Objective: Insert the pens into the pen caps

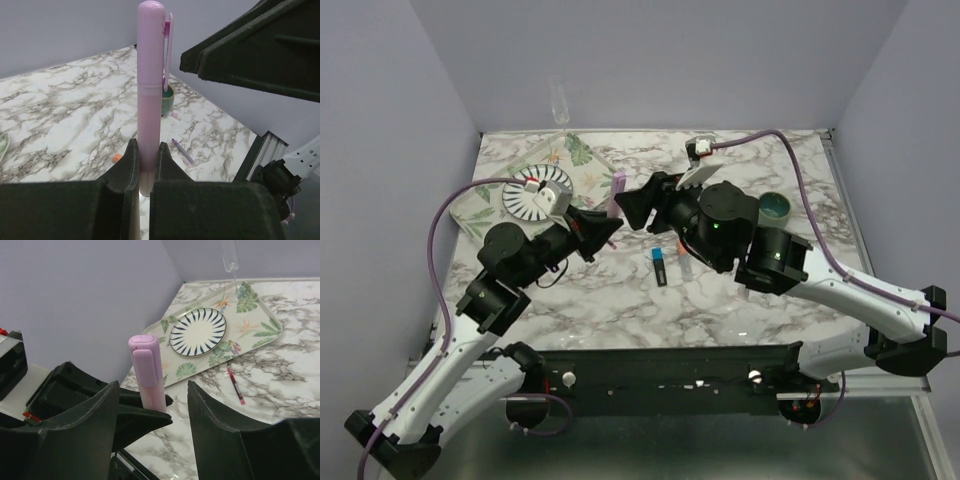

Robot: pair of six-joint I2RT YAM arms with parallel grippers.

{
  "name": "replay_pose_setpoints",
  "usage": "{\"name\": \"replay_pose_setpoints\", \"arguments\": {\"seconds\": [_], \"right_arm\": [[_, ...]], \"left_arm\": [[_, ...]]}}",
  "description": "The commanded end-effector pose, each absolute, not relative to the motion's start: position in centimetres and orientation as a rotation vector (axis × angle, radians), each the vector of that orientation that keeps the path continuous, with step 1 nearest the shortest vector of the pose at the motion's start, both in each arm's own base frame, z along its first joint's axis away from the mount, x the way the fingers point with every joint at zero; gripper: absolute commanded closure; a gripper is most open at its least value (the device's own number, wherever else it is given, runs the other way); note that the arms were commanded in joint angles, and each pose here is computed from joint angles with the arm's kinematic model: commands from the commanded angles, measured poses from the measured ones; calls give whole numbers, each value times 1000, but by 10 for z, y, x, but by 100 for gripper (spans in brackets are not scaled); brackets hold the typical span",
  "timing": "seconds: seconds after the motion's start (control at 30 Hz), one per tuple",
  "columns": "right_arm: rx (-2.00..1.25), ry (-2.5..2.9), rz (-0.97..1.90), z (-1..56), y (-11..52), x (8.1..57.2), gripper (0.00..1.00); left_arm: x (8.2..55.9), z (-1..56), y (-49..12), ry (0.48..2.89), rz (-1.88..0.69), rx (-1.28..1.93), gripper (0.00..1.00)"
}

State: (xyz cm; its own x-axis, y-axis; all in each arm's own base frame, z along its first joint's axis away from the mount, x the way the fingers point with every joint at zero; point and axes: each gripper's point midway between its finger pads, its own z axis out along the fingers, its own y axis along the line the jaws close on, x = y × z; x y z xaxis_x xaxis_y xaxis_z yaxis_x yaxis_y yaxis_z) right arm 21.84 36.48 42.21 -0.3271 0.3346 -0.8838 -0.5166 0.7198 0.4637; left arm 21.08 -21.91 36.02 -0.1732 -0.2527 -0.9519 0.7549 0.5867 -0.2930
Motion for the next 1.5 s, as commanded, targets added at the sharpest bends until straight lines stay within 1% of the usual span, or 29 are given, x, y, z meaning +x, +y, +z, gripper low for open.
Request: {"name": "replay_pose_setpoints", "arguments": {"seconds": [0.0, 0.07, 0.1, 0.17, 0.2, 0.27, 0.33, 0.4, 0.43, 0.5, 0.7, 0.73, 0.77, 0.87, 1.03, 1.07, 1.13, 1.17, 1.27, 1.3, 1.37, 1.4, 1.47], "right_arm": [[-154, 1677, 844, 439, 339, 211, 34], [-142, 1688, 848, 436, 331, 207, 21], [-140, 1713, 825, 424, 324, 206, 19], [-104, 1707, 847, 427, 305, 200, 16], [-98, 1741, 812, 410, 298, 200, 15], [-48, 1734, 827, 410, 279, 195, 13], [-10, 1764, 792, 390, 265, 195, 12], [24, 1751, 795, 389, 247, 191, 11], [32, 1766, 782, 378, 244, 191, 11], [58, 1764, 778, 375, 231, 188, 11], [98, 1766, 770, 363, 213, 185, 11], [102, 1764, 773, 363, 212, 185, 11], [103, 1765, 775, 362, 212, 184, 11], [106, 1761, 780, 362, 210, 184, 11], [107, 1760, 786, 363, 210, 183, 11], [108, 1760, 785, 363, 210, 183, 11], [108, 1758, 788, 364, 211, 183, 11], [109, 1757, 790, 365, 210, 183, 11], [112, 1762, 780, 363, 209, 184, 11], [112, 1766, 772, 362, 207, 183, 11], [116, 1770, 774, 360, 207, 183, 11], [119, 1772, 763, 358, 206, 184, 11], [119, 1772, 763, 357, 206, 184, 11]], "left_arm": [[215, 354, -211, 1509, -926, 383, 100], [221, 345, -209, 1555, -927, 318, 100], [224, 333, -209, 1598, -926, 292, 100], [231, 313, -212, 1686, -962, 192, 100], [232, 303, -215, 1728, -977, 162, 100], [237, 282, -225, 1814, -1037, 101, 100], [236, 263, -238, 1875, -1144, 24, 100], [238, 241, -252, 1912, -1244, -33, 100], [239, 230, -254, 1943, -1257, -66, 100], [242, 195, -256, 2040, -1254, -159, 100], [234, 124, -262, 2211, -1322, -393, 100], [234, 122, -266, 2208, -1350, -392, 100], [233, 107, -267, 2249, -1336, -415, 100], [234, 87, -269, 2306, -1305, -443, 100], [241, 68, -272, 2338, -1276, -517, 99], [240, 55, -272, 2374, -1256, -541, 99], [242, 54, -281, 2376, -1314, -562, 99], [240, 41, -283, 2410, -1316, -582, 99], [238, 32, -290, 2415, -1374, -621, 92], [238, 30, -291, 2415, -1377, -623, 87], [237, 25, -292, 2427, -1372, -624, 83], [236, 25, -293, 2427, -1373, -617, 79], [235, 28, -294, 2424, -1370, -594, 74]]}}
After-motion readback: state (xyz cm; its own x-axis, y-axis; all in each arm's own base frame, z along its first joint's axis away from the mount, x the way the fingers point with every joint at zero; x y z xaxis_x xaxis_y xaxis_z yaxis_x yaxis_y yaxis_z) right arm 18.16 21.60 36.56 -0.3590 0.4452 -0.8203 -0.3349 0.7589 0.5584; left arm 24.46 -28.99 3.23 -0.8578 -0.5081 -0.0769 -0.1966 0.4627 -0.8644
